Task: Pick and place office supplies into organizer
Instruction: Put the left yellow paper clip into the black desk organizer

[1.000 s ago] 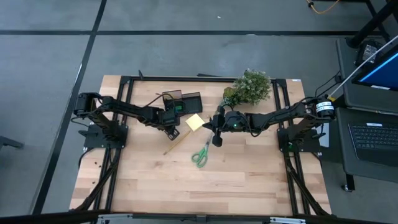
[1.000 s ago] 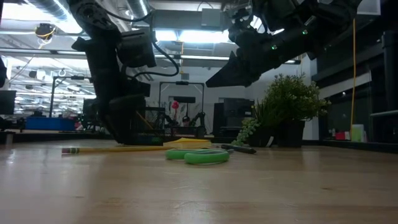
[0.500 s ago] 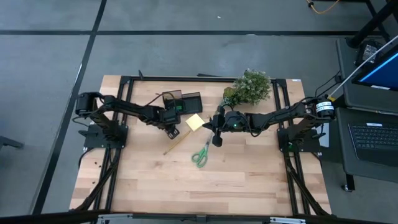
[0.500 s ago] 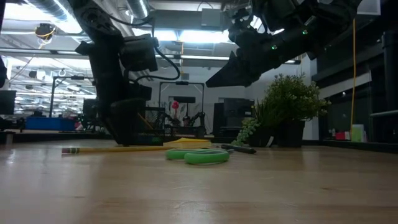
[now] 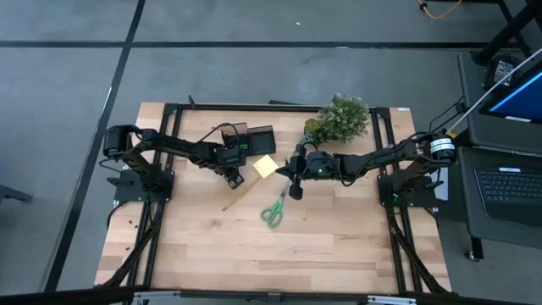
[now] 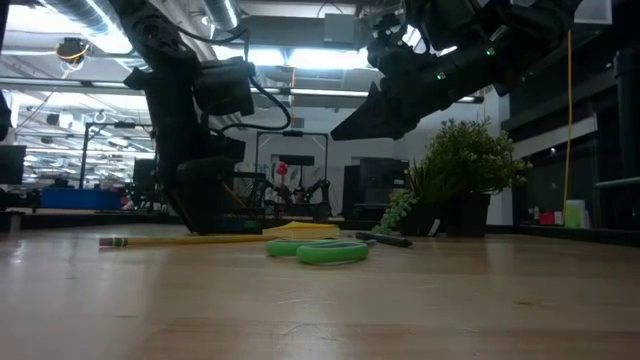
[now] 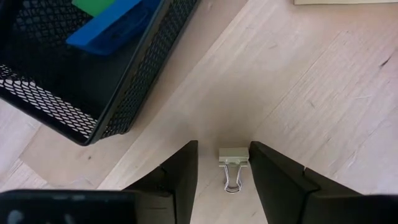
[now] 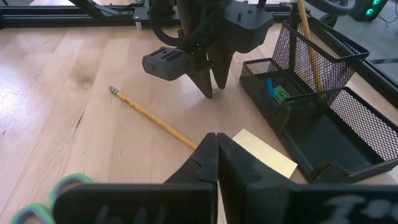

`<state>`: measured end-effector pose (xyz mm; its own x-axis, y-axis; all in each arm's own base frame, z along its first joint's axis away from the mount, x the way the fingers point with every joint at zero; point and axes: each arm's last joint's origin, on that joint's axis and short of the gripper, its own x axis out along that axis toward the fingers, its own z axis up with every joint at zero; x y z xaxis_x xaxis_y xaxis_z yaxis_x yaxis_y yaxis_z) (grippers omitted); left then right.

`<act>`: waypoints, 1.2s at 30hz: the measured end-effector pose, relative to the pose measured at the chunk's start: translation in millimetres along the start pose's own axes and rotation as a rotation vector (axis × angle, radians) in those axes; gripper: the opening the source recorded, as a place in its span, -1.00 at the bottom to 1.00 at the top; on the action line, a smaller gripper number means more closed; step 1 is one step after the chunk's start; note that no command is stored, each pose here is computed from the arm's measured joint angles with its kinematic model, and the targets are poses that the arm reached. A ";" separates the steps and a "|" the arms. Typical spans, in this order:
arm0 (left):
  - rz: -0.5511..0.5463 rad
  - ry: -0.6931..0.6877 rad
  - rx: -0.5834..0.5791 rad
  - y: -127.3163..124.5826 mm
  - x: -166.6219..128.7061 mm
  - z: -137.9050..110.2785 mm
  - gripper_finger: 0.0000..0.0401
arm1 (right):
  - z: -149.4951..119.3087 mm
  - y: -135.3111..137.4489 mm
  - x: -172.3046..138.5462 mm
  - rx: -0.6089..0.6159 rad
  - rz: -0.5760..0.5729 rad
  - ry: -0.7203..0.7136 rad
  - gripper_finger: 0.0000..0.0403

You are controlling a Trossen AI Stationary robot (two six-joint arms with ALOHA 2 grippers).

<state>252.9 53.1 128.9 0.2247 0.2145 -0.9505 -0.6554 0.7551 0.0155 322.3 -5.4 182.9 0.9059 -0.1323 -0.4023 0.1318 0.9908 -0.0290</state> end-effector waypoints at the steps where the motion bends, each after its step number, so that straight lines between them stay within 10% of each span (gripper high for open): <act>1: 0.000 0.000 0.001 0.0 0.1 0.0 -0.29 | 0.0 0.0 0.0 0.000 0.000 0.000 -0.97; 17: -0.012 0.003 -0.006 -0.9 0.1 -0.1 -0.77 | 0.0 0.0 0.0 0.000 0.000 0.000 -0.95; 36: -0.085 -0.061 -0.017 2.5 -28.9 0.0 -0.75 | -0.1 0.0 0.0 -0.003 0.000 0.001 -0.94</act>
<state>244.8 48.7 156.5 0.3230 0.1877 -0.9276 -0.6443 0.7615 -0.0702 322.3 -5.4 182.8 0.9054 -0.1327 -0.4033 0.1310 0.9909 -0.0319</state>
